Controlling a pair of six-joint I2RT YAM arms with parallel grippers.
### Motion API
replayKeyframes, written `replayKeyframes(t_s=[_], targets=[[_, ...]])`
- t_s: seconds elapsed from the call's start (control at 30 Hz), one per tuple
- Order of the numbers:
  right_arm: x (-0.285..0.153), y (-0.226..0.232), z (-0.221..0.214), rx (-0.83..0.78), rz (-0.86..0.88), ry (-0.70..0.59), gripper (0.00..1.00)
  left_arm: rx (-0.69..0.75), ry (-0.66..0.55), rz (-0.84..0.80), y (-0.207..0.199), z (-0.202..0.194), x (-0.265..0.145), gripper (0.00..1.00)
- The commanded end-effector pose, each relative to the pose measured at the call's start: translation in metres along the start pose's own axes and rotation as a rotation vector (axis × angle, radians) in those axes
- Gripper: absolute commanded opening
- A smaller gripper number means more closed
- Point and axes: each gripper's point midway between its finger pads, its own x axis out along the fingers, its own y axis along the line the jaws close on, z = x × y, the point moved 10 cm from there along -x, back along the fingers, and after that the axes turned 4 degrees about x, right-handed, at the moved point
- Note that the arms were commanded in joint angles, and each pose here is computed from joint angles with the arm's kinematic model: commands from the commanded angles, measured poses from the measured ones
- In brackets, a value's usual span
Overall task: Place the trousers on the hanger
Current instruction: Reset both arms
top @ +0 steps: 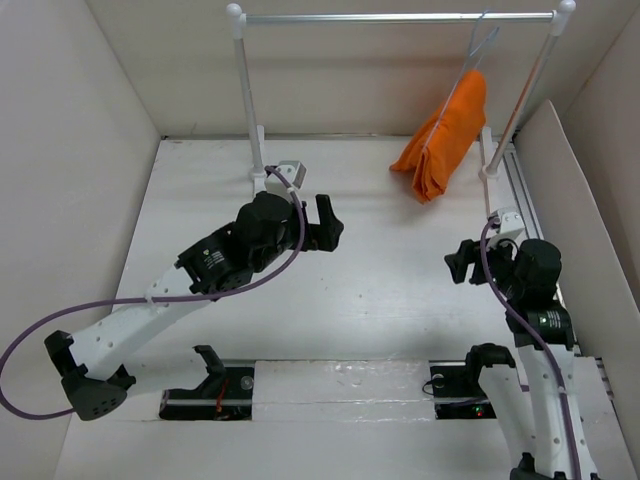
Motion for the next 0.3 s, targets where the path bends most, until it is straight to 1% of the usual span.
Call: replayKeyframes(t_s=[0.0, 0.1, 0.2, 0.27], targets=[[-0.007, -0.001, -0.006, -0.024, -0.037, 0.026, 0.75, -0.036, -0.034, -0.078, -0.009, 0.005, 0.0, 0.99], [-0.011, -0.002, -0.001, -0.041, -0.058, 0.027, 0.75, -0.034, -0.028, -0.089, -0.01, 0.004, 0.002, 0.99], [-0.018, 0.0, 0.016, -0.061, -0.078, -0.011, 0.75, -0.038, -0.025, -0.079, -0.009, 0.004, 0.003, 0.99], [-0.021, 0.001, 0.028, -0.076, -0.082, -0.034, 0.75, -0.049, -0.044, -0.077, -0.009, 0.006, 0.0, 0.99]])
